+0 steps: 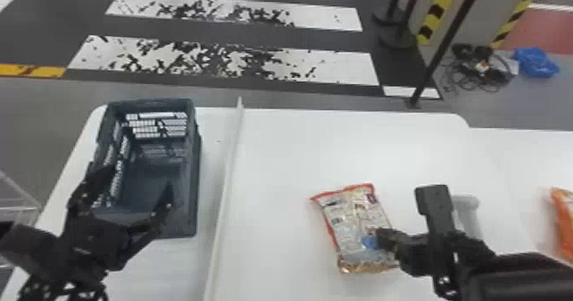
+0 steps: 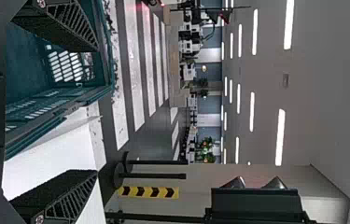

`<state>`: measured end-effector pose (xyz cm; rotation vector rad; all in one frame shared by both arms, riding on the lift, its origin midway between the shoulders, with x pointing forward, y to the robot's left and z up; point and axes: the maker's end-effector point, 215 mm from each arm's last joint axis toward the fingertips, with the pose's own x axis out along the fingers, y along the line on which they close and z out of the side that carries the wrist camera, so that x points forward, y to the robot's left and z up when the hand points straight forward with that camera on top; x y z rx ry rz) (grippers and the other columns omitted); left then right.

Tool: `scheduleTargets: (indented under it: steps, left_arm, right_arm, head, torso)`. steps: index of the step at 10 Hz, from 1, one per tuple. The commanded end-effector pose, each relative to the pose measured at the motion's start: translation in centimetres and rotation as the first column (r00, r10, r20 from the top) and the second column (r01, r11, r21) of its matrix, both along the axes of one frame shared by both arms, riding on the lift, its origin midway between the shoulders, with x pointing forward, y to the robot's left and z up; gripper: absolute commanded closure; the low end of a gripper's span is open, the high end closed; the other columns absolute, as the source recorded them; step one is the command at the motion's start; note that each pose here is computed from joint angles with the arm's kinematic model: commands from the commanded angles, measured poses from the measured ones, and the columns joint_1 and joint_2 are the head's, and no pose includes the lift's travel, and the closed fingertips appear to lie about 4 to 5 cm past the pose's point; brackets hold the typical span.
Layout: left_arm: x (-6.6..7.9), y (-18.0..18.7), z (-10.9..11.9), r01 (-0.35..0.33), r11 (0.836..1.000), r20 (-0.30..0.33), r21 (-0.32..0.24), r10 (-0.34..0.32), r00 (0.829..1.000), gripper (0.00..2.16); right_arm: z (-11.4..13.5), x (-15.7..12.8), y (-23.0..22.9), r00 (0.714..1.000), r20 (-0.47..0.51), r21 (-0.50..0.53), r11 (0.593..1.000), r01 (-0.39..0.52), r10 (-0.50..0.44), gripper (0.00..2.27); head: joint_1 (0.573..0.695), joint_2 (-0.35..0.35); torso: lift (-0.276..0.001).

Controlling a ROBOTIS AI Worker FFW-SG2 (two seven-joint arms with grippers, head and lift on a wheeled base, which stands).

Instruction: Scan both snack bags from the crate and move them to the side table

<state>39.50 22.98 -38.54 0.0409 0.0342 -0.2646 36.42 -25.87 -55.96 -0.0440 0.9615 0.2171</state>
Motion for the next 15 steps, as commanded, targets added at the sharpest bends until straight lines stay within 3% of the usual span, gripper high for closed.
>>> scheduleTargets:
  steps: [1, 4, 7, 10, 15]
  left_arm:
    - [0.0, 0.0, 0.0, 0.001, 1.0, 0.0, 0.001, -0.001, 1.0, 0.06]
    - [0.0, 0.0, 0.0, 0.0, 1.0, 0.001, 0.003, 0.0, 1.0, 0.06]
    - [0.2, 0.1, 0.0, -0.002, 1.0, 0.002, 0.001, 0.002, 1.0, 0.06]
    - [0.2, 0.1, 0.0, -0.001, 1.0, 0.003, 0.001, 0.001, 1.0, 0.06]
    - [0.1, 0.0, -0.3, -0.003, 1.0, -0.003, -0.002, 0.003, 1.0, 0.06]
  right_arm:
    - [0.8, 0.2, 1.1, 1.0, 0.008, 0.012, 1.0, -0.002, 0.002, 2.25]
    - [3.0, 1.6, -2.5, 0.996, 0.056, -0.023, 0.997, 0.068, -0.067, 2.25]
    - [1.1, 0.1, -7.3, 0.991, 0.013, -0.093, 0.987, 0.133, -0.132, 2.25]
    - [-0.7, -1.4, -7.3, 0.991, -0.033, -0.1, 0.987, 0.123, -0.127, 2.25]
    - [-1.8, -3.5, -5.5, 0.993, -0.072, -0.077, 0.993, 0.089, -0.095, 2.25]
  head:
    - [0.695, -0.047]
    - [0.695, -0.035]
    - [0.695, -0.116]
    - [0.695, -0.156]
    - [0.695, -0.141]
  torso:
    - [-0.029]
    - [-0.029]
    - [-0.029]
    - [-0.029]
    - [-0.029]
